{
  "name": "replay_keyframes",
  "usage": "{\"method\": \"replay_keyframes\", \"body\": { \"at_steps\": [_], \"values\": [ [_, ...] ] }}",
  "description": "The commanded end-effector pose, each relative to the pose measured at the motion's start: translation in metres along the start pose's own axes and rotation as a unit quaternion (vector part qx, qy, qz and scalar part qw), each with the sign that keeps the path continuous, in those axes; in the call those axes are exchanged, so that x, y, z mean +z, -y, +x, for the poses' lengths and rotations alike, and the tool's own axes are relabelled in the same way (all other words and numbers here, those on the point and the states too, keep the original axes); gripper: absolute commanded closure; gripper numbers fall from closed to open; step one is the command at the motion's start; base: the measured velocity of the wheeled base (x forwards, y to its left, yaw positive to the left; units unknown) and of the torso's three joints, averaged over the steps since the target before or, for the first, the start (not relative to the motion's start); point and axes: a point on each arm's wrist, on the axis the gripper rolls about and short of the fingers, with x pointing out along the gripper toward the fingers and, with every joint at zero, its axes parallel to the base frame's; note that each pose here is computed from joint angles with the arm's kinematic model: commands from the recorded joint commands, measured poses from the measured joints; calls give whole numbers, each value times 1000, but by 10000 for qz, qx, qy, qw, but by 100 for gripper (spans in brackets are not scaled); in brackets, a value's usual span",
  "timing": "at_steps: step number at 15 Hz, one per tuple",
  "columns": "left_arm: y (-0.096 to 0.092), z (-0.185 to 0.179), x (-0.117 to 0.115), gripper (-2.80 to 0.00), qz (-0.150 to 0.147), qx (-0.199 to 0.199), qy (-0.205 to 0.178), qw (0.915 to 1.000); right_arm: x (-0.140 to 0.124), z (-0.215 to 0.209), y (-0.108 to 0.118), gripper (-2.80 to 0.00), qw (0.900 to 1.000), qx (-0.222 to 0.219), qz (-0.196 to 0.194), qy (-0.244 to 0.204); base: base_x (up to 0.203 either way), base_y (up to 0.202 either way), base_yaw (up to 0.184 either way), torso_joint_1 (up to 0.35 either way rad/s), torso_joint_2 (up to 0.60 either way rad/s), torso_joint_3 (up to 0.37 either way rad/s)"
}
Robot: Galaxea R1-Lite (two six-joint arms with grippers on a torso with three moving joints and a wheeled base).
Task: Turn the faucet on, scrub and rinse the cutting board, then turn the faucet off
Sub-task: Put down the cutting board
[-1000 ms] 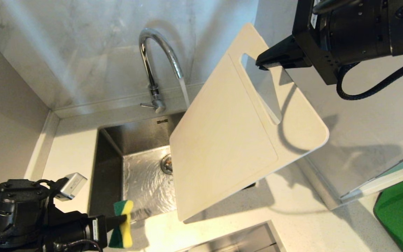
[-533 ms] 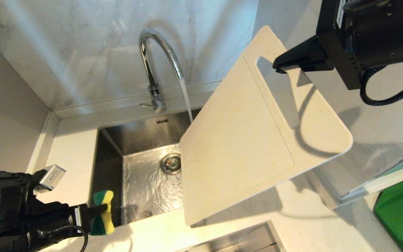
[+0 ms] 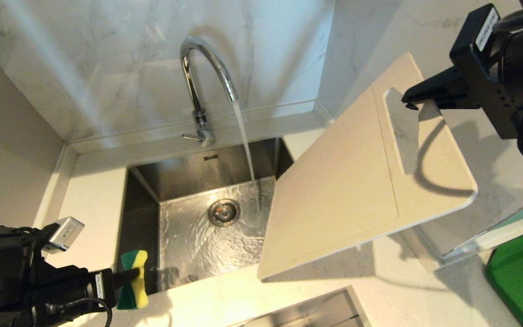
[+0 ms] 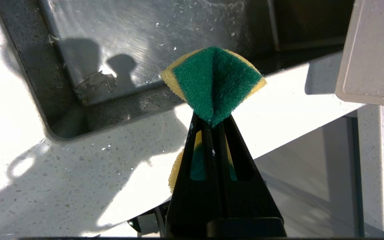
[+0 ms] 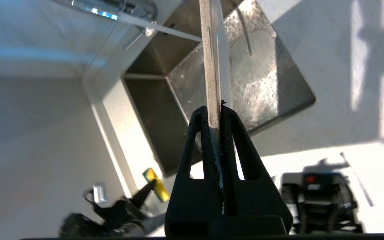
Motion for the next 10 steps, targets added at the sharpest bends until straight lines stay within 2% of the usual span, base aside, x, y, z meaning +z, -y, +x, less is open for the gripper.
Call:
{"method": "replay_keyframes", "body": {
  "at_steps": [1,5,7,10],
  "values": [
    [2,0,1,0,-9,-39,26,10000,-5,-15,4,0,9994,9,341,37,0,0,0,0,0,0],
    [8,-2,-3,0,-11,-198,-31,9998,-17,-24,18,0,9973,-248,688,38,0,0,0,0,0,0],
    [10,-4,-3,0,4,-255,-19,9997,-16,-28,21,0,9942,-362,989,228,0,0,0,0,0,0],
    [10,-5,-3,0,-3,-265,-22,9996,-20,-33,27,0,9926,-488,1068,296,0,0,0,0,0,0]
  ]
}}
